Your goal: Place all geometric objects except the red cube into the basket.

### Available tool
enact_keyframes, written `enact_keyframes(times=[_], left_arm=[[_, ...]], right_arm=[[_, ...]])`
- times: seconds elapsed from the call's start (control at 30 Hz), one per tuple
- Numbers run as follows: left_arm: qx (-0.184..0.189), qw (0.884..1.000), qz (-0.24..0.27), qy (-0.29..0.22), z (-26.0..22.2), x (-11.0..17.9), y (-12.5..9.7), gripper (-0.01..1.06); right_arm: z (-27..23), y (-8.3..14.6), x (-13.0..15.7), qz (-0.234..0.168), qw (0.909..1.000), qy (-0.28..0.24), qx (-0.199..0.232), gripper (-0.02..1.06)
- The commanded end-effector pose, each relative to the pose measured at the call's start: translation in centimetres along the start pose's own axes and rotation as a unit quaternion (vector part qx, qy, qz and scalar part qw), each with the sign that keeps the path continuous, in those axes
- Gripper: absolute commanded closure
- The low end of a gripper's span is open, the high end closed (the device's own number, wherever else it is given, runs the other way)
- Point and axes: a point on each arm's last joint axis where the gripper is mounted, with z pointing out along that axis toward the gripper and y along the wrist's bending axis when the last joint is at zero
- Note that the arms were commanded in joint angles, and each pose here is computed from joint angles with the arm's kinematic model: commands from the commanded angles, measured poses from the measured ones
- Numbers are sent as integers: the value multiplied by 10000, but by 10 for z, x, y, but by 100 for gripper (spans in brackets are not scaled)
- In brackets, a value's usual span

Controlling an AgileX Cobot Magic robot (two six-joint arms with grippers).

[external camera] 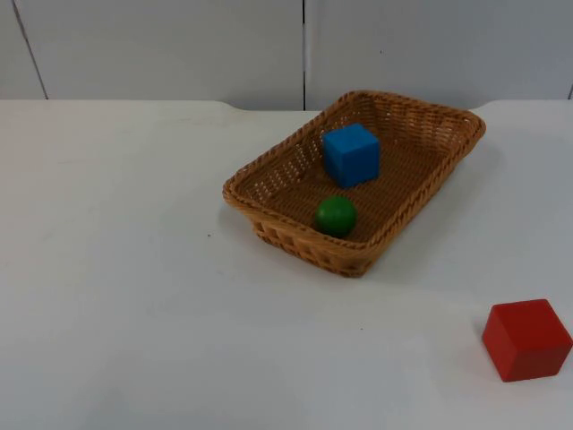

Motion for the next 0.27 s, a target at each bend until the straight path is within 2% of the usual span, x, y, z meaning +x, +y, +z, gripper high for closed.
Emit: enact_keyframes(times=[0.0, 0.23], left_arm=[[-64, 10000, -52, -57, 1, 0, -1, 0], [-507, 9983, -283, -57, 1, 0, -1, 0]], right_arm=[[0, 0, 0, 25, 10000, -33, 48, -1], [0, 0, 0, 25, 10000, -33, 48, -1]])
